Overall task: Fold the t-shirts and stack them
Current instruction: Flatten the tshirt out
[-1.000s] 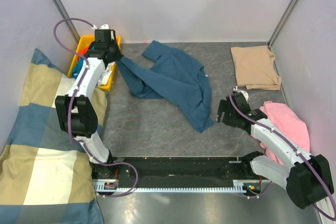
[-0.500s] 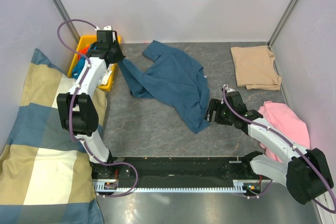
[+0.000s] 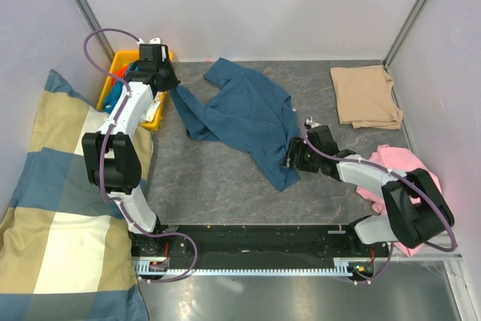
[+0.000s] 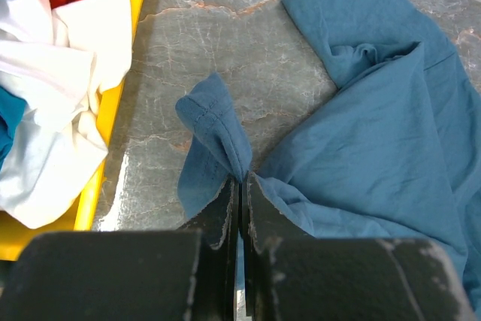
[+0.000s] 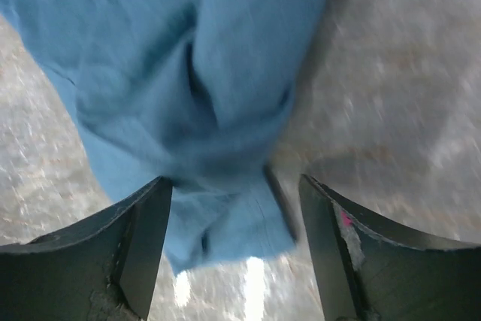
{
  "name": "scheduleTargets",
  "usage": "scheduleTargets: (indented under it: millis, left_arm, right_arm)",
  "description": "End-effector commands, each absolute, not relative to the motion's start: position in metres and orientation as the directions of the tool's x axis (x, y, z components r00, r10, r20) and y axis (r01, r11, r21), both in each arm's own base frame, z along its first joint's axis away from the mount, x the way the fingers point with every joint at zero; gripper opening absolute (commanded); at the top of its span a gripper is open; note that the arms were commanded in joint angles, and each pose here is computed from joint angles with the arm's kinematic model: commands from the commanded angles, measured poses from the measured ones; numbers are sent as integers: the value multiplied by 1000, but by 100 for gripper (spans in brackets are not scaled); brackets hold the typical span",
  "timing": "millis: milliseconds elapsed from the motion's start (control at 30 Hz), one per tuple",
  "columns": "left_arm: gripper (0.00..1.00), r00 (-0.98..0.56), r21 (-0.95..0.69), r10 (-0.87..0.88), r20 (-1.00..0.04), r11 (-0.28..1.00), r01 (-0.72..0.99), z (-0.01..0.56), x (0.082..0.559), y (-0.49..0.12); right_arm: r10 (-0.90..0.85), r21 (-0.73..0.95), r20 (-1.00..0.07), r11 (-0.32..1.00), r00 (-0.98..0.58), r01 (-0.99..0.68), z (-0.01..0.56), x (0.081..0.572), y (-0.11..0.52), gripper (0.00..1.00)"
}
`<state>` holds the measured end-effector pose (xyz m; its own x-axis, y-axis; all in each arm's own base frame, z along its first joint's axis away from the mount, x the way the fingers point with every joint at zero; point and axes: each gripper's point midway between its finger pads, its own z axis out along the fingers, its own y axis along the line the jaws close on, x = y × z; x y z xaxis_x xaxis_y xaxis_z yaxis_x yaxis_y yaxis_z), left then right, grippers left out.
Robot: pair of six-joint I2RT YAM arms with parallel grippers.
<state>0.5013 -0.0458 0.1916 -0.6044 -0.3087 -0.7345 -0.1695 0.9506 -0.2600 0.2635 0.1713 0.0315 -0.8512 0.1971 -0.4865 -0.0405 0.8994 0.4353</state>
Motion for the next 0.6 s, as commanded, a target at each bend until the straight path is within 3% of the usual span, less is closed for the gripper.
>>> scheduleTargets:
  millis: [0, 133, 200, 233, 267, 400, 567]
  left_arm:
    - [2, -591, -251, -287, -754, 957, -144, 198, 502, -46]
    - [2, -595, -246, -283, -752, 958, -146, 197, 497, -45]
    - [2, -594, -245, -282, -753, 959, -145, 198, 495, -44]
    - [2, -596, -242, -279, -753, 960, -143, 197, 494, -44]
    - [2, -595, -241, -278, -755, 960, -142, 198, 493, -44]
    - [2, -589, -232, -265, -763, 964, -133, 208, 485, -42]
    - [2, -542, -224, -247, -803, 969, -109, 251, 467, -32]
  right_arm:
    - [182, 435, -553, 895, -813, -95, 32, 292, 183, 74]
    - [153, 392, -579, 914, -801, -109, 28, 309, 183, 68]
    - [144, 377, -588, 919, -796, -112, 28, 315, 183, 47]
    - [136, 371, -592, 921, -794, -119, 29, 320, 184, 31]
    - [132, 366, -593, 923, -794, -121, 31, 322, 185, 1]
    - [107, 343, -603, 930, -790, -136, 49, 324, 183, 0]
    - [69, 281, -672, 945, -737, -169, 113, 322, 169, 0]
